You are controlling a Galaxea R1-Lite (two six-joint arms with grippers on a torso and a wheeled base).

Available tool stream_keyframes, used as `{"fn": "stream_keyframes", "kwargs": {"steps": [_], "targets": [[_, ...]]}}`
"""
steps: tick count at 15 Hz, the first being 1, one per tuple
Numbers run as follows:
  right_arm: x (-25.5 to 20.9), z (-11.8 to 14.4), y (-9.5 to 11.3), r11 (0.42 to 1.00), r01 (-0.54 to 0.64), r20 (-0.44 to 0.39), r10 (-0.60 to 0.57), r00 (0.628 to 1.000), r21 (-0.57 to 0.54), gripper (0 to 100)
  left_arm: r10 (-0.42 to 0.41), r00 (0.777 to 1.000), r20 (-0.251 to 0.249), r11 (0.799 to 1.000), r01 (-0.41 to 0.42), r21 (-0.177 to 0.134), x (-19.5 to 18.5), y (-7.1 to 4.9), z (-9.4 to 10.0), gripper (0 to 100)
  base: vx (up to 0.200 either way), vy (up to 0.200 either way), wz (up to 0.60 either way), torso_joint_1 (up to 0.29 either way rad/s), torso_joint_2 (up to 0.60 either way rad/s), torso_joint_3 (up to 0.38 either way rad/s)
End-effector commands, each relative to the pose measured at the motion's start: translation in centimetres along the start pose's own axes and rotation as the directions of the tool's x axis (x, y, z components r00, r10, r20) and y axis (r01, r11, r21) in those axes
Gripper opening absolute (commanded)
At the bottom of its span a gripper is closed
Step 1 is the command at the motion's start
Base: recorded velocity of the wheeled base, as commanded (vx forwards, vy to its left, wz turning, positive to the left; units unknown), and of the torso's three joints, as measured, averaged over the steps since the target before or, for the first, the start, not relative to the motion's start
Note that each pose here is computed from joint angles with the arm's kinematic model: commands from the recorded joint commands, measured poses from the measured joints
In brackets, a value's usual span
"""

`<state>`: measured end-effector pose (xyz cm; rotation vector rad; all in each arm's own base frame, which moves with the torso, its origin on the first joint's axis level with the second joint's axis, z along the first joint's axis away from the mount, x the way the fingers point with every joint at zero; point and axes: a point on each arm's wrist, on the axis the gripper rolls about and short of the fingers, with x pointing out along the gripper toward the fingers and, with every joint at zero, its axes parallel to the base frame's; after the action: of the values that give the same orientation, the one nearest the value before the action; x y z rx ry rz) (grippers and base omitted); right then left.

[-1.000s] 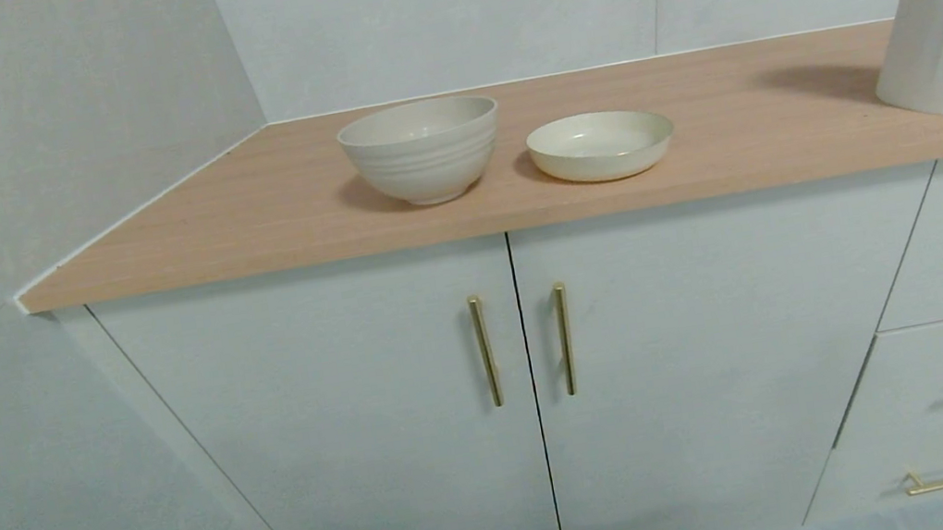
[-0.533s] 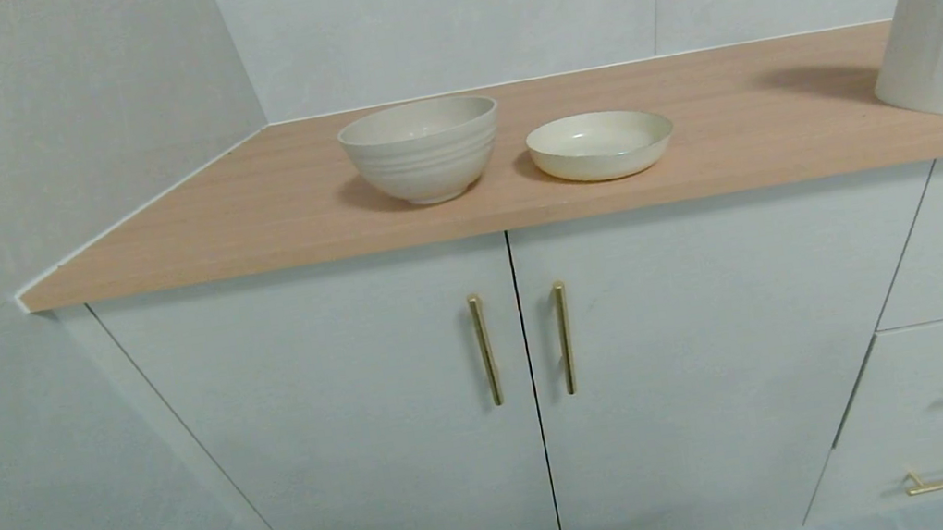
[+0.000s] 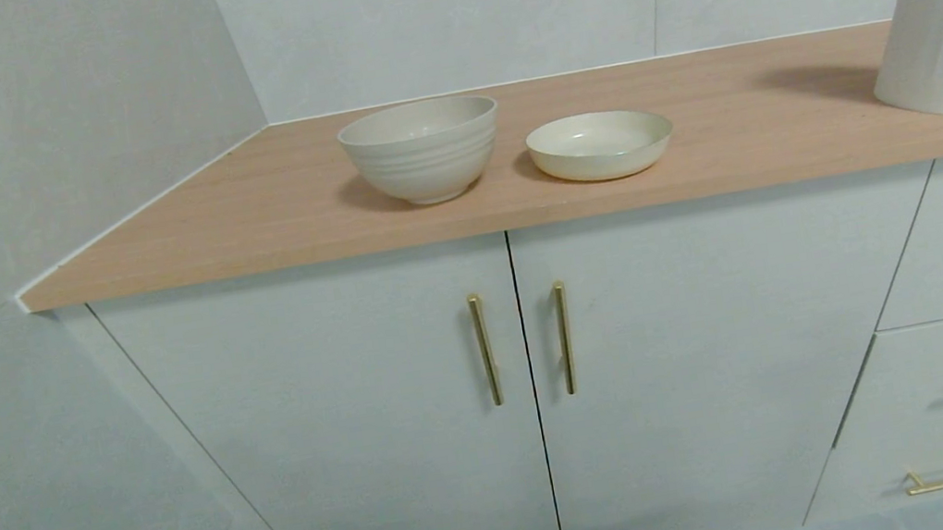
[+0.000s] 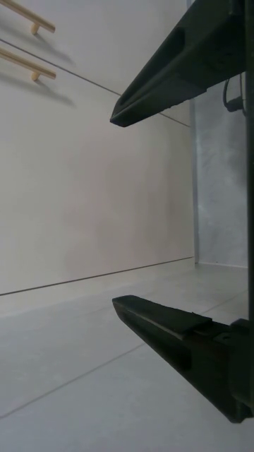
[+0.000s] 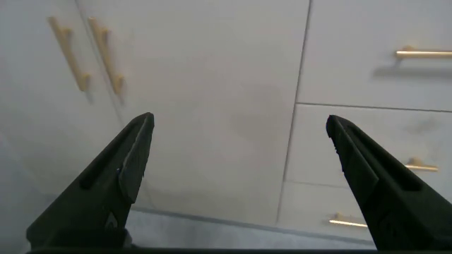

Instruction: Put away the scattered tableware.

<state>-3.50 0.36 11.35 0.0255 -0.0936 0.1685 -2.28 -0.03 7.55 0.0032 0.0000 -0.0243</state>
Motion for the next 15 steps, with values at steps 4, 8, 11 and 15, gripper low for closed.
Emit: {"fn": "stream_keyframes", "kwargs": {"steps": [4,8,11,15], "targets": [[4.5,4.2,-0.3,0.985,-0.145,-0.281,0.165,0.945,0.093,100,0.000,1.000,0.002,1.000,0.000,0.000,0.0,0.0,0.0,100,0.000,0.000,0.00,0.000,0.00,0.000],[7.4,4.4,-0.5,0.974,-0.184,-0.380,0.221,0.898,0.132,100,0.000,1.000,0.000,1.000,0.000,0.000,0.0,0.0,0.0,100,0.000,0.000,0.00,0.000,0.00,0.000],[13.7,4.8,0.4,0.930,-0.336,-0.372,0.368,0.852,0.149,100,0.000,1.000,0.000,1.000,0.000,0.000,0.0,0.0,0.0,100,0.000,0.000,0.00,0.000,0.00,0.000],[20.1,4.5,2.4,0.894,-0.412,-0.436,0.446,0.782,0.177,100,0.000,1.000,0.000,1.000,0.000,0.000,0.0,0.0,0.0,100,0.000,0.000,0.00,0.000,0.00,0.000]]}}
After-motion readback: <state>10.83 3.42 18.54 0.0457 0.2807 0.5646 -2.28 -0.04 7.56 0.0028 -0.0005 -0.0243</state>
